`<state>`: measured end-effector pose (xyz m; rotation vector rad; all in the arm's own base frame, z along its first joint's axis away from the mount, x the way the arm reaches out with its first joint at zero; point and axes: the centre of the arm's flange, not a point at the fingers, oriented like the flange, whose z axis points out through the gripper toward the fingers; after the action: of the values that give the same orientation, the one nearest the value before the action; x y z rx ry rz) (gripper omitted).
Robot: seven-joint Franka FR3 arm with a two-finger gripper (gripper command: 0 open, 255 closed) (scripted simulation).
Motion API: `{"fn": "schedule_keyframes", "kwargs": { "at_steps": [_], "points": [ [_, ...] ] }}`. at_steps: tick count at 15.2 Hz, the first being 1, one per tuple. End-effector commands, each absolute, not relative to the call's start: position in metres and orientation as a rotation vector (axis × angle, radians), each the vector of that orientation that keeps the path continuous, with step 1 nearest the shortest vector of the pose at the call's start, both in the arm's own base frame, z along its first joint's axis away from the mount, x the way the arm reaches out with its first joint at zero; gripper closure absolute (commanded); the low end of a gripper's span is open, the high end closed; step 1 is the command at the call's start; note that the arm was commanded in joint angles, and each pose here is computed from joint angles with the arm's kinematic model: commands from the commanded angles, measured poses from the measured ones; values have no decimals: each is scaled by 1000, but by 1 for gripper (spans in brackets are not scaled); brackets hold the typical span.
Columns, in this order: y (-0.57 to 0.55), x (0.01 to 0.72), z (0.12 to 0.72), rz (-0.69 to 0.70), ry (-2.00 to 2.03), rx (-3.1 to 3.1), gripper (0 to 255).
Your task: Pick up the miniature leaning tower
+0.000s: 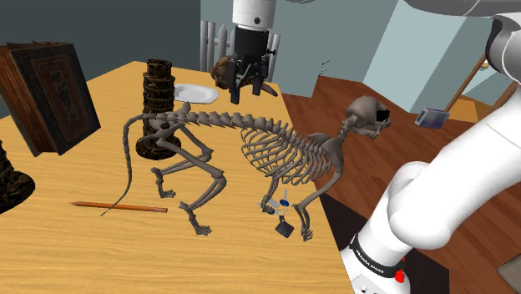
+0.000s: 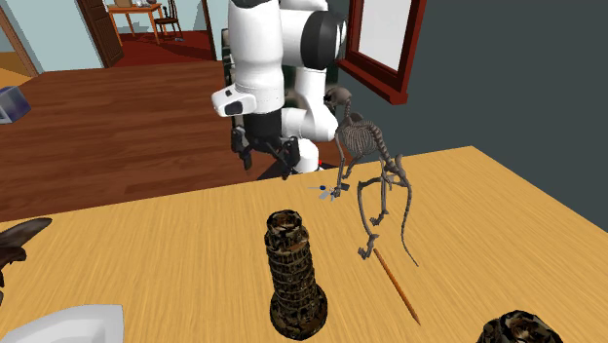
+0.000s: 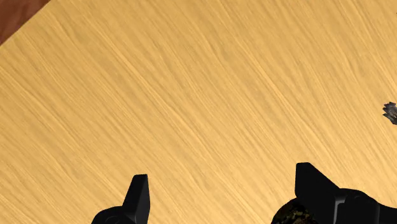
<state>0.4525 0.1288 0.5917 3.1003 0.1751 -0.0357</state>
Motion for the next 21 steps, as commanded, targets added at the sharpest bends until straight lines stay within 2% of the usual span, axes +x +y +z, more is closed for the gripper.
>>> {"fn": "schedule_keyframes", "kwargs": {
  "at_steps": [1,15,21],
  "points": [
    [144,469,598,-6,202,3107,0],
    [257,569,655,183,384,3130,0],
    [257,569,623,183,384,3130,0]
  ]
}}
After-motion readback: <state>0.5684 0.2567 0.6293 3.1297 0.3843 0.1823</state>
